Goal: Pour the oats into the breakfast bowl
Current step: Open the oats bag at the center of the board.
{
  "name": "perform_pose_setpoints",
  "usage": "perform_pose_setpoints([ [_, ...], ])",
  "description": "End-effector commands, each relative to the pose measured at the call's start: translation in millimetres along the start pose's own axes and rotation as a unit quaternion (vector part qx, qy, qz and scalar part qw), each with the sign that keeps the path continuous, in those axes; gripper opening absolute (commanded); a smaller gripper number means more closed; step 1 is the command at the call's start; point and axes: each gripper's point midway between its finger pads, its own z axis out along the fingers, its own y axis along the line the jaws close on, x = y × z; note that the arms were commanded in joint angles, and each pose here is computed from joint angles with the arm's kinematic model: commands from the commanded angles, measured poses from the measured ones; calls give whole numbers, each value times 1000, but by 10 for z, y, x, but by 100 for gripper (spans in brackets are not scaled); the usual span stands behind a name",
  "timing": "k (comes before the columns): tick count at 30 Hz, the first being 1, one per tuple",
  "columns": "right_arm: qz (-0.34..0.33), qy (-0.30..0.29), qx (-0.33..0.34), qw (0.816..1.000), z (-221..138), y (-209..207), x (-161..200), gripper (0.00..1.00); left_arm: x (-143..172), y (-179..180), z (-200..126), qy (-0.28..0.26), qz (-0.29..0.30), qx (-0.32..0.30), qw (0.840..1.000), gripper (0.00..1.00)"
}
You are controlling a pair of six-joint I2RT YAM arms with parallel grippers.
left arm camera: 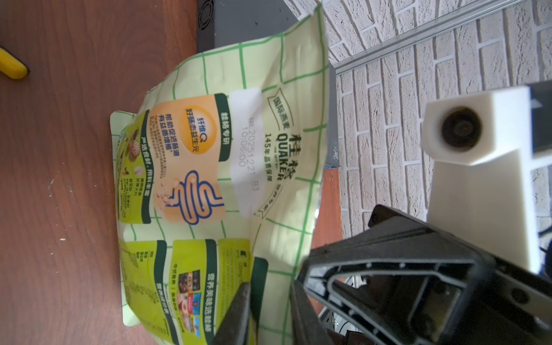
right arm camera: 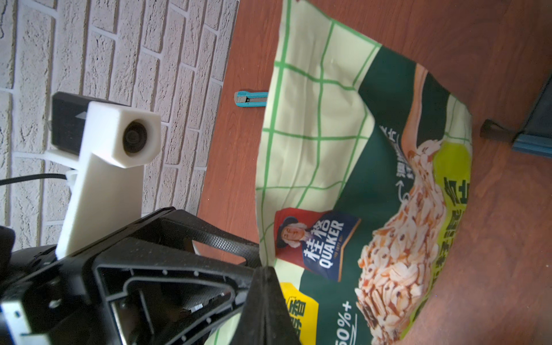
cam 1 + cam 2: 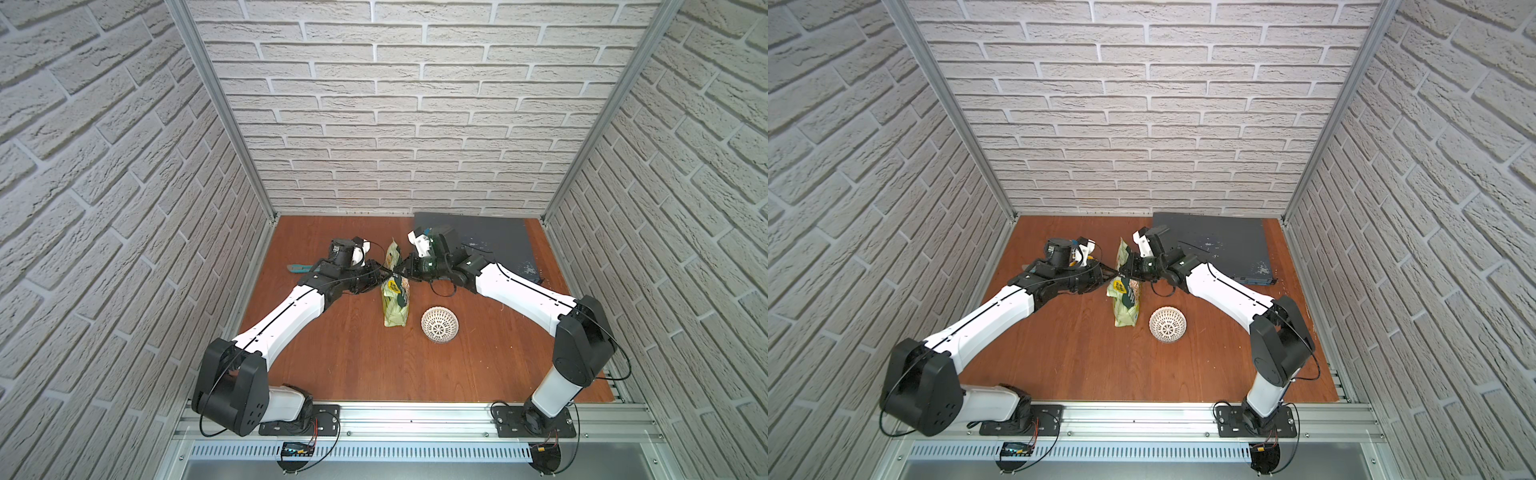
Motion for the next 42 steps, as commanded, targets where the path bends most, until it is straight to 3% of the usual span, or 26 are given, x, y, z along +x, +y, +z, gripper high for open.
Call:
perform_pose_setpoints([
  [1, -21, -2, -10, 1000, -54, 128, 2, 3, -44, 40, 55, -13, 5, -6, 1000, 21],
  [10, -26, -9, 9, 1000, -83, 84, -5, 3, -47, 63, 52, -19, -4, -8, 1000, 1],
  [25, -27, -32, 41, 998, -204, 39, -72, 4, -59, -16, 19, -28, 1, -1, 1000, 0],
  [30, -26, -33, 12, 999, -178, 191, -118, 30, -44, -90, 29, -27, 9, 4, 1000, 0],
  [33, -30, -33, 10, 999, -151, 232, -126, 39, -35, -103, 43, -26, 10, 4, 1000, 0],
  [37, -30, -30, 13, 999, -101, 230, -125, 43, -23, -123, 58, -23, 11, 6, 1000, 0],
  [42, -32, -32, 58, 997, -98, 70, -122, 39, -26, -128, 49, -25, 12, 5, 1000, 0],
])
